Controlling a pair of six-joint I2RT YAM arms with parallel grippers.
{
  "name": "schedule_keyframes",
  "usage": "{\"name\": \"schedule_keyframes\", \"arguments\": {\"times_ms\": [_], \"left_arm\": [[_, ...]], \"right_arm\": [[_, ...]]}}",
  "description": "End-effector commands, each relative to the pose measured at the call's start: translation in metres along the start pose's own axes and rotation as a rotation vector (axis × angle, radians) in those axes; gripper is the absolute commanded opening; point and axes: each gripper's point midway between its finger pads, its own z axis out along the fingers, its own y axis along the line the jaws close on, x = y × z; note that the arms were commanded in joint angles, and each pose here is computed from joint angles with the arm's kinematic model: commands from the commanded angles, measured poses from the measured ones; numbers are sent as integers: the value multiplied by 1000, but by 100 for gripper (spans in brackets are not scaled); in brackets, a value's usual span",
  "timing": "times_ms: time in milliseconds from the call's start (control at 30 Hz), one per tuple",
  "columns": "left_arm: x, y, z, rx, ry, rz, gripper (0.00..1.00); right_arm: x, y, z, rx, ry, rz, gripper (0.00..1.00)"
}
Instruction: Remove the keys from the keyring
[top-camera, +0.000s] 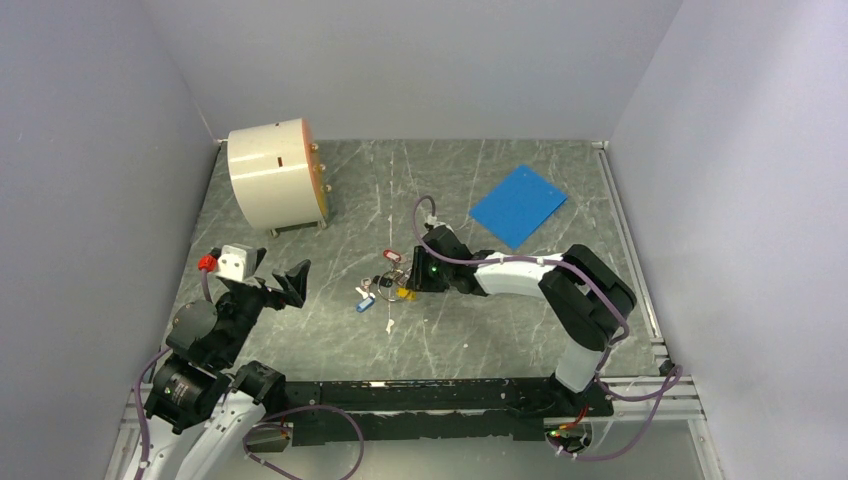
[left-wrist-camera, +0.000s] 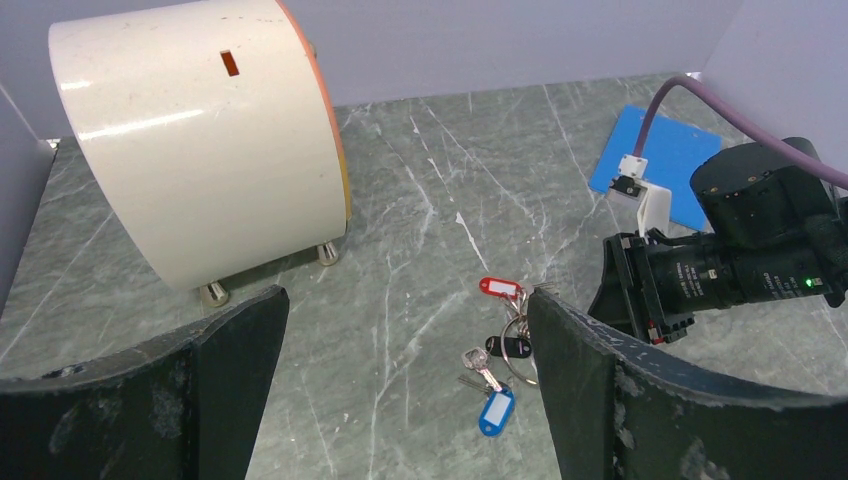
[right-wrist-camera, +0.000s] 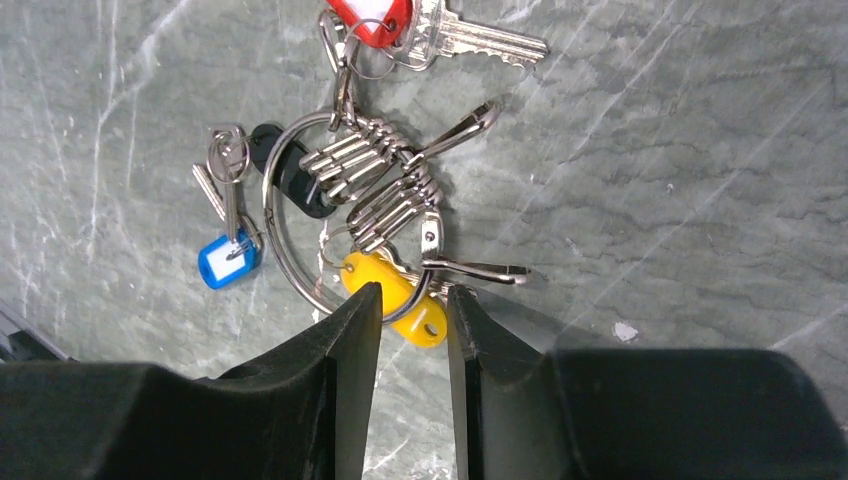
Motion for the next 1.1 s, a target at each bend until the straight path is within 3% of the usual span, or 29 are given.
{"name": "schedule_keyframes", "arguments": {"times_ms": [0,233,367,533,733,833,1067], "left_arm": [[-15,-3,-2,16,-34,11,95],[-14,-3,-1,17,-29,11,95],[-14,-3,-2,16,-30,11,95],[-14,-3,-1,16,-30,11,95],[-14,-3,-1,19,-30,13,95],[-14,-4,-1,21,-30,11,95],[-14,-4,-1,23,-31,11,95]], "right_arm": [[-12,10,3,-44,-42,29,34],[-5,-7,17,40,-7,35,31],[4,-36,14,178,21,2,14],[5,-77,-7,314,31,-9,0],[6,-136,-48,407,34,30,0],[-2,-139,-64,415,19,-35,1],[-30,-111,-84,344,-25,-160,24]]}}
